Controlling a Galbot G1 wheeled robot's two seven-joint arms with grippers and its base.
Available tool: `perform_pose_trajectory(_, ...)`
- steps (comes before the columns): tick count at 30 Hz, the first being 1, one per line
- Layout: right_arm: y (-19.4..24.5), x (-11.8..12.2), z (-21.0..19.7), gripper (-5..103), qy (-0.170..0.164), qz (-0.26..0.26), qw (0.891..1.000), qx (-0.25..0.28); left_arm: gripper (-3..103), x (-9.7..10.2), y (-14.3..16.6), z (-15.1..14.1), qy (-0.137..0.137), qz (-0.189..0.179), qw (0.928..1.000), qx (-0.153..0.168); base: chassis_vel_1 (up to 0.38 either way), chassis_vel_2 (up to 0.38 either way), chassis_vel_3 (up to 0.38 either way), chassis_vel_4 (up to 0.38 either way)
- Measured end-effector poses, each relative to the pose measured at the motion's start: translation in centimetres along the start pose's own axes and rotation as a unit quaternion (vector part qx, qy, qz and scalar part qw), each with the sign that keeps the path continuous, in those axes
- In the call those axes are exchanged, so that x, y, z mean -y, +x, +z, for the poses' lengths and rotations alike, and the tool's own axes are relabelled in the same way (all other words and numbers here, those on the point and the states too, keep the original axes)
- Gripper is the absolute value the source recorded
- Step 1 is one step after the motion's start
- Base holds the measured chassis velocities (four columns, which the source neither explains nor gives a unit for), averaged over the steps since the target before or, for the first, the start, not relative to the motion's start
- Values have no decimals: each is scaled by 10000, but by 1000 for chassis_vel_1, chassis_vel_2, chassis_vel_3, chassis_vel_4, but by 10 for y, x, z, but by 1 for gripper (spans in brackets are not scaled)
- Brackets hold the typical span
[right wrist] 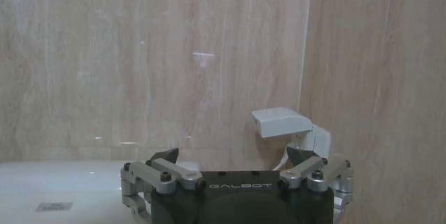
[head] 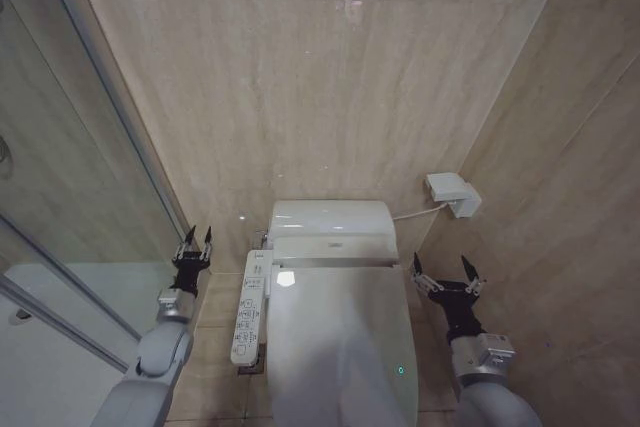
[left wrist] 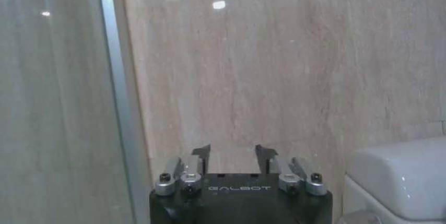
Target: Open the toilet lid, clean the toilet bowl with a toilet brush, close the toilet lid, and flush.
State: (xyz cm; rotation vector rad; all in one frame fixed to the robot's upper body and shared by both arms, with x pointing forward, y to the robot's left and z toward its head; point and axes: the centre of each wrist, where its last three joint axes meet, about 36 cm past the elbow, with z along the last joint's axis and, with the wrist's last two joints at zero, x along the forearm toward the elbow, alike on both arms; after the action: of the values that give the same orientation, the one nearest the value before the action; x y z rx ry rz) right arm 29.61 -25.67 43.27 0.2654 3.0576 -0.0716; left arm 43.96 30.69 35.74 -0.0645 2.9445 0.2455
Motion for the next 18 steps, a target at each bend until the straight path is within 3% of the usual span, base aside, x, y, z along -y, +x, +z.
perform_pose_trajectory(4, 0, 0, 0, 100, 0, 0, 10000, 1, 38, -8, 12, -11, -48, -124, 9999, 24, 0, 0, 0, 0)
perform_pose_trajectory(5, 0, 0, 0, 100, 0, 0, 10000, 0, 66, -11, 16, -15, -52, -190, 9998, 49, 0, 0, 0, 0)
perform_pose_trajectory(12, 0, 0, 0, 100, 0, 0, 10000, 1, 66, -13, 34, -28, 68, -435, 9990, 120, 0, 0, 0, 0)
perform_pose_trajectory(13, 0, 0, 0, 100, 0, 0, 10000, 0, 92, -11, 37, -30, 101, -482, 9987, 136, 0, 0, 0, 0)
perform_pose_trajectory(18, 0, 0, 0, 100, 0, 0, 10000, 0, 92, -3, 49, -42, 237, -651, 9975, 162, 0, 0, 0, 0)
